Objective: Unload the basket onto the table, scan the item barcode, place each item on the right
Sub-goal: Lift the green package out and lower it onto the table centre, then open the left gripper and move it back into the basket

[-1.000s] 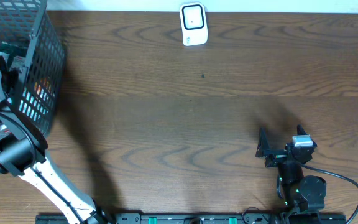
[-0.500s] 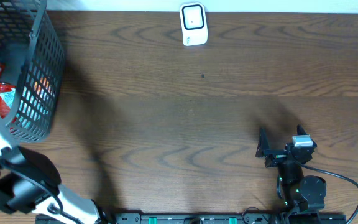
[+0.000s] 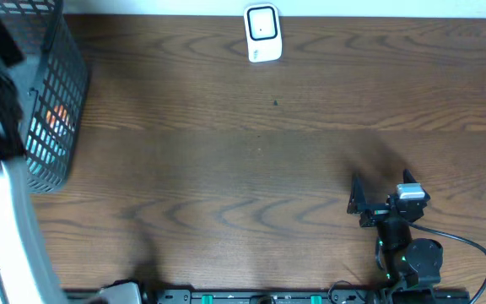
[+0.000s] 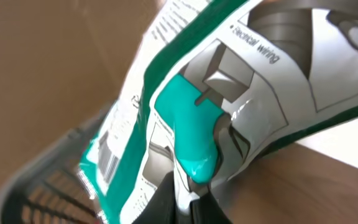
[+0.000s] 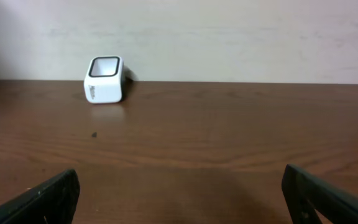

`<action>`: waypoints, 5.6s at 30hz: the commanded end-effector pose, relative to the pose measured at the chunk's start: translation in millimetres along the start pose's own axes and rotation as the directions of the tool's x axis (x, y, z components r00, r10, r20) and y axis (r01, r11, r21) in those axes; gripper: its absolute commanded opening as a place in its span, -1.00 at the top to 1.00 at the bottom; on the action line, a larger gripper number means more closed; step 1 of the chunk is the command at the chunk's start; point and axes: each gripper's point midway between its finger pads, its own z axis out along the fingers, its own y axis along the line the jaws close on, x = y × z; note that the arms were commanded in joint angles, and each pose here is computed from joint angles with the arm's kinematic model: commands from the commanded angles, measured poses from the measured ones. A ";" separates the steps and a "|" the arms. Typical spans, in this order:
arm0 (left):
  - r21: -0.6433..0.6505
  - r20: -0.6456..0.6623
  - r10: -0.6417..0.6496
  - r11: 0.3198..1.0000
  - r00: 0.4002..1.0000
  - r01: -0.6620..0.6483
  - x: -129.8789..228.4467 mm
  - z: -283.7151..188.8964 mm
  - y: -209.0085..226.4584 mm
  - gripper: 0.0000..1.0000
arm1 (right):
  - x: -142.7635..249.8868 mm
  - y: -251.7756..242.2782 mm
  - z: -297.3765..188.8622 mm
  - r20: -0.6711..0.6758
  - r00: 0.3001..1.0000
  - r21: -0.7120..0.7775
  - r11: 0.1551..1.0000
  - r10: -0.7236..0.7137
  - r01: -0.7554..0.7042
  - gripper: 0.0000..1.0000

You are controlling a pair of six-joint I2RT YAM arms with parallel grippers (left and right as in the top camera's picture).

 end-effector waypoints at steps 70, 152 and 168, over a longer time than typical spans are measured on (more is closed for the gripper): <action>0.643 -0.602 0.655 0.737 0.458 -0.209 450.8 40.4 -297.4 0.86 | 0.4 -2.0 -0.2 0.000 1.000 0.008 1.000 -0.014 0.014 -0.98; -0.085 -0.721 -0.255 0.955 0.645 0.283 265.5 193.7 93.0 -0.70 | 0.4 -2.0 -0.2 0.000 1.000 0.008 1.000 -0.014 0.014 -0.99; -0.120 -0.851 -0.244 0.952 0.465 0.281 360.0 230.2 84.2 -0.70 | 0.4 -2.0 -0.2 0.000 1.000 0.008 1.000 -0.014 0.014 -0.99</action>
